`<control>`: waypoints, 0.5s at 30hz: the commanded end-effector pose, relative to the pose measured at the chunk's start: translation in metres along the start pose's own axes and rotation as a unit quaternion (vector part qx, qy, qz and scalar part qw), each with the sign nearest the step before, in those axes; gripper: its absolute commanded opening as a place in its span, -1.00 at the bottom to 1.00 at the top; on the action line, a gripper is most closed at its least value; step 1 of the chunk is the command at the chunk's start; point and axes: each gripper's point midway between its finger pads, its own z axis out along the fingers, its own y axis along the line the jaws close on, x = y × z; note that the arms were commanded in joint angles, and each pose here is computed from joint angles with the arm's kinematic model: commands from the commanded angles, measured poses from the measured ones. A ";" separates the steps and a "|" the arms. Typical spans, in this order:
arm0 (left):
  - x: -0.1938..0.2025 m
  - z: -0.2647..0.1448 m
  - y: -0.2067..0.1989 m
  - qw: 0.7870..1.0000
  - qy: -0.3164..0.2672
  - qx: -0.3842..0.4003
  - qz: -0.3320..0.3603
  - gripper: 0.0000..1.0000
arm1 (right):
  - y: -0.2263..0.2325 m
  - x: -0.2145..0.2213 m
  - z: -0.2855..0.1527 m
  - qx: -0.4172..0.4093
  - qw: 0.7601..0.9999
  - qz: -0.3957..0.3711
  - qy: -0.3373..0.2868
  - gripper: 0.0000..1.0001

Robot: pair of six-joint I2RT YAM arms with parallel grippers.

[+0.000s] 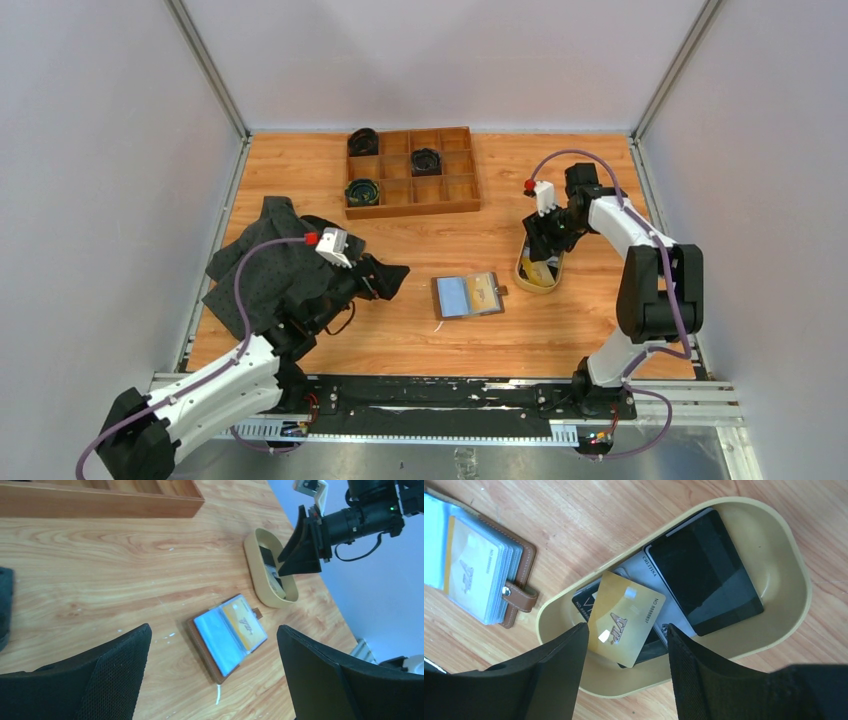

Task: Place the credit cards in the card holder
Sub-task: Pick up the credit card from the storage box.

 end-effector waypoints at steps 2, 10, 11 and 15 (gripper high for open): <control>0.017 -0.011 0.040 0.998 0.000 -0.069 0.004 1.00 | -0.013 0.014 0.008 0.023 0.998 0.040 0.031 0.29; 0.030 -0.012 0.052 0.996 0.011 -0.087 -0.023 1.00 | -0.008 0.019 0.021 0.008 0.998 0.049 0.050 0.33; 0.031 -0.013 0.052 0.996 0.012 -0.088 -0.024 1.00 | -0.008 0.020 0.022 0.007 0.997 0.050 0.052 0.33; 0.032 -0.014 0.054 0.995 0.010 -0.090 -0.030 1.00 | -0.005 0.022 0.026 -0.001 0.997 0.058 0.055 0.33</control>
